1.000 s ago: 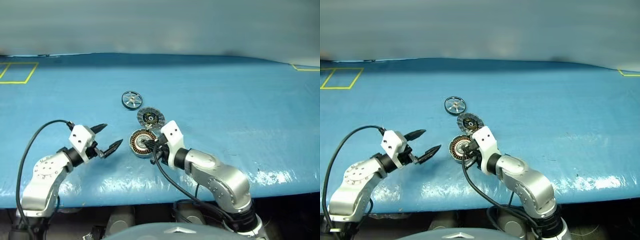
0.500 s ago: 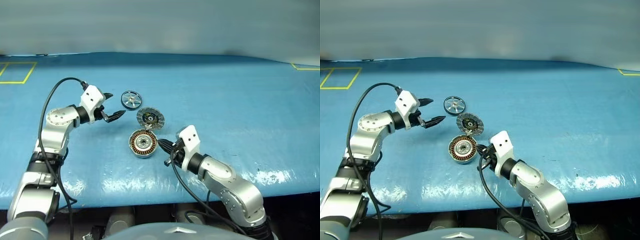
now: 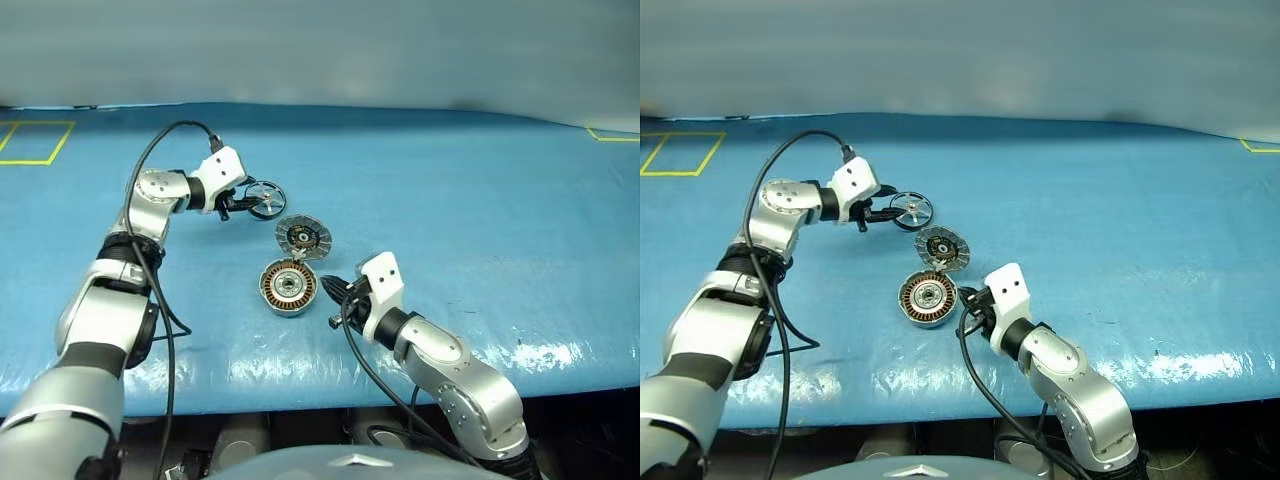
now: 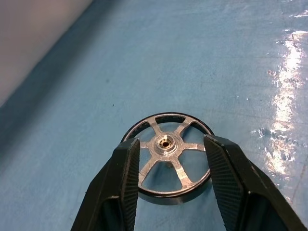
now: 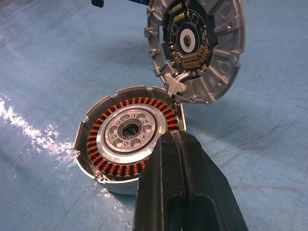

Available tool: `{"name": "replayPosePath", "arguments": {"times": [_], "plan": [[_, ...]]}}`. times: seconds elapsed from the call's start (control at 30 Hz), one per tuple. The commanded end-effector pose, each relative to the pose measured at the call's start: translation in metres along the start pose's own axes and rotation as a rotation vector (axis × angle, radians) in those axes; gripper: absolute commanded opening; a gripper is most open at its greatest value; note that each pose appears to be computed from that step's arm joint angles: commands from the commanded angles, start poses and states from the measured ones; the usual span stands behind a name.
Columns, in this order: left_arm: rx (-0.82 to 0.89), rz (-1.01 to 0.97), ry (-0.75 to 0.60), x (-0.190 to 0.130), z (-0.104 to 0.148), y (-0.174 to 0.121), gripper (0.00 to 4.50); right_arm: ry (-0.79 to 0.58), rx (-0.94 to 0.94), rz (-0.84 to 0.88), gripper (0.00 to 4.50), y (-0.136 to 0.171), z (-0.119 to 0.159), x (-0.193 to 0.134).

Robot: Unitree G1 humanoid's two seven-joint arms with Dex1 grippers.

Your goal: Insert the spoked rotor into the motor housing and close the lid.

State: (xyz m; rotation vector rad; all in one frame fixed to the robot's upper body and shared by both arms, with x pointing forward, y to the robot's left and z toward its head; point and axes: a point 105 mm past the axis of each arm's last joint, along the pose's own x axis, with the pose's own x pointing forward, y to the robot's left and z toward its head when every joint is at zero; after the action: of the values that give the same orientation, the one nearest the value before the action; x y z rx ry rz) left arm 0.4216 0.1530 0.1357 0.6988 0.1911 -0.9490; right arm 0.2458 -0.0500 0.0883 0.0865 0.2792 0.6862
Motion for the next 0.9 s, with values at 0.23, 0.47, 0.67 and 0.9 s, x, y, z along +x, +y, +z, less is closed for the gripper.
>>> {"name": "replayPosePath", "arguments": {"times": [0.23, 0.47, 0.67, 0.9], "plan": [[0.127, -0.022, 0.115, 0.001, -0.002, 0.008, 2.25, -0.047, -0.005, -0.008, 0.00, 0.004, 0.008, -0.003], [0.073, 0.039, 0.076, 0.003, 0.001, 0.014, 2.25, -0.064, -0.027, 0.026, 0.00, 0.010, 0.011, -0.003], [0.050, 0.068, 0.083, 0.003, -0.002, 0.016, 2.25, -0.090, -0.094, 0.055, 0.00, 0.013, 0.013, -0.004], [0.050, 0.082, 0.099, 0.007, -0.004, 0.016, 2.25, -0.135, -0.141, 0.036, 0.00, 0.013, 0.014, -0.001]]}}
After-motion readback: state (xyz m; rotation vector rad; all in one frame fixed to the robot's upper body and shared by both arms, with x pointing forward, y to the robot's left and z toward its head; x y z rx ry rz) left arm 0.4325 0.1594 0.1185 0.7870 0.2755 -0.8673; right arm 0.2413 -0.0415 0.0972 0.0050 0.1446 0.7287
